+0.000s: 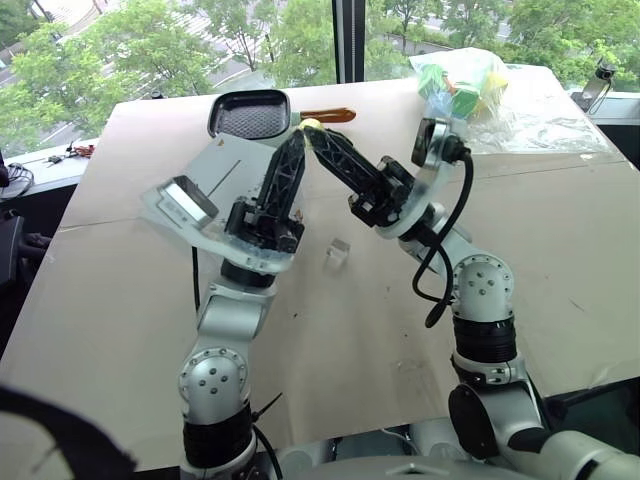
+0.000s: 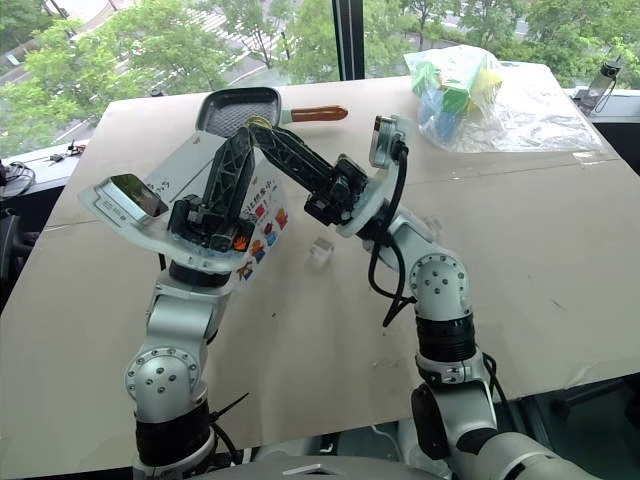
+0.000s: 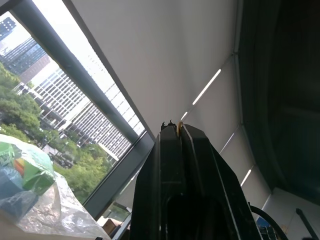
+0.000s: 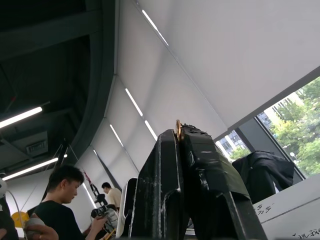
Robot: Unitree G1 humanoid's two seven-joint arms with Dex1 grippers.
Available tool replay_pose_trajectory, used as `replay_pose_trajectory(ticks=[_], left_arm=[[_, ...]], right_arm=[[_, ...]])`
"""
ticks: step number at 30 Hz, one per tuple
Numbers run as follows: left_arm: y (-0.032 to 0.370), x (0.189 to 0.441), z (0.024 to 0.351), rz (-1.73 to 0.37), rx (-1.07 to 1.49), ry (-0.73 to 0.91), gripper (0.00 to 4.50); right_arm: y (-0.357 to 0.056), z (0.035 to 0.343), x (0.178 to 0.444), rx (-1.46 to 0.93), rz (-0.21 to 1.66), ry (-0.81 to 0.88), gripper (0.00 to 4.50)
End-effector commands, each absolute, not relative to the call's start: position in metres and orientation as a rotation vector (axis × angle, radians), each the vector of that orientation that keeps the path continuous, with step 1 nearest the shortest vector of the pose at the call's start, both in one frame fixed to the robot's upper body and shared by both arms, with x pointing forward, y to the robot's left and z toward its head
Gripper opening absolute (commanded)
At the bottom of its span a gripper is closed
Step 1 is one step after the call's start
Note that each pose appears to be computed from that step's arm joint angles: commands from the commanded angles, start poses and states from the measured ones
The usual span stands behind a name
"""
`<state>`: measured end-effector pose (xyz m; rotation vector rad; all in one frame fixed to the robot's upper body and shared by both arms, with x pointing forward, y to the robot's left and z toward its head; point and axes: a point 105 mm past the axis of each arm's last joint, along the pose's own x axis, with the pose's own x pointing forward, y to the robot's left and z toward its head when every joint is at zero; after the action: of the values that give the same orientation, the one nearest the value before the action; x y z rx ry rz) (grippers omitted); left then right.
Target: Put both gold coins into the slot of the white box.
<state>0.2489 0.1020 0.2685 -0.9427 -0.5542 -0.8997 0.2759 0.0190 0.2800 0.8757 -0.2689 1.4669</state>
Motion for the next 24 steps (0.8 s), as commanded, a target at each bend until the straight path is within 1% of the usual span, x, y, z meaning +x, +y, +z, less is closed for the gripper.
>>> replay_pose_trajectory(ticks=[1,7,10,13,15,20,24], left_arm=[[0.096,0.242,0.274,-0.951,-0.947,-0.56,0.05],[0.092,0.239,0.273,-0.992,-0.961,-0.523,0.05],[0.096,0.241,0.273,-0.975,-0.971,-0.536,0.05],[0.106,0.245,0.273,-0.933,-0.994,-0.562,0.0],[0.109,0.246,0.273,-0.923,-1.002,-0.57,0.0],[0.115,0.245,0.275,-0.911,-1.014,-0.592,0.0],[0.119,0.243,0.283,-0.909,-1.007,-0.626,0.0]], right_arm=[[0.025,0.292,0.256,0.852,1.57,-0.308,0.0],[0.028,0.292,0.253,0.847,1.603,-0.269,0.0],[0.029,0.293,0.253,0.854,1.62,-0.247,0.0],[0.027,0.297,0.255,0.872,1.604,-0.252,0.95],[0.026,0.297,0.258,0.876,1.575,-0.253,1.87],[0.026,0.294,0.26,0.874,1.564,-0.243,1.87],[0.025,0.287,0.266,0.866,1.526,-0.234,1.87]])
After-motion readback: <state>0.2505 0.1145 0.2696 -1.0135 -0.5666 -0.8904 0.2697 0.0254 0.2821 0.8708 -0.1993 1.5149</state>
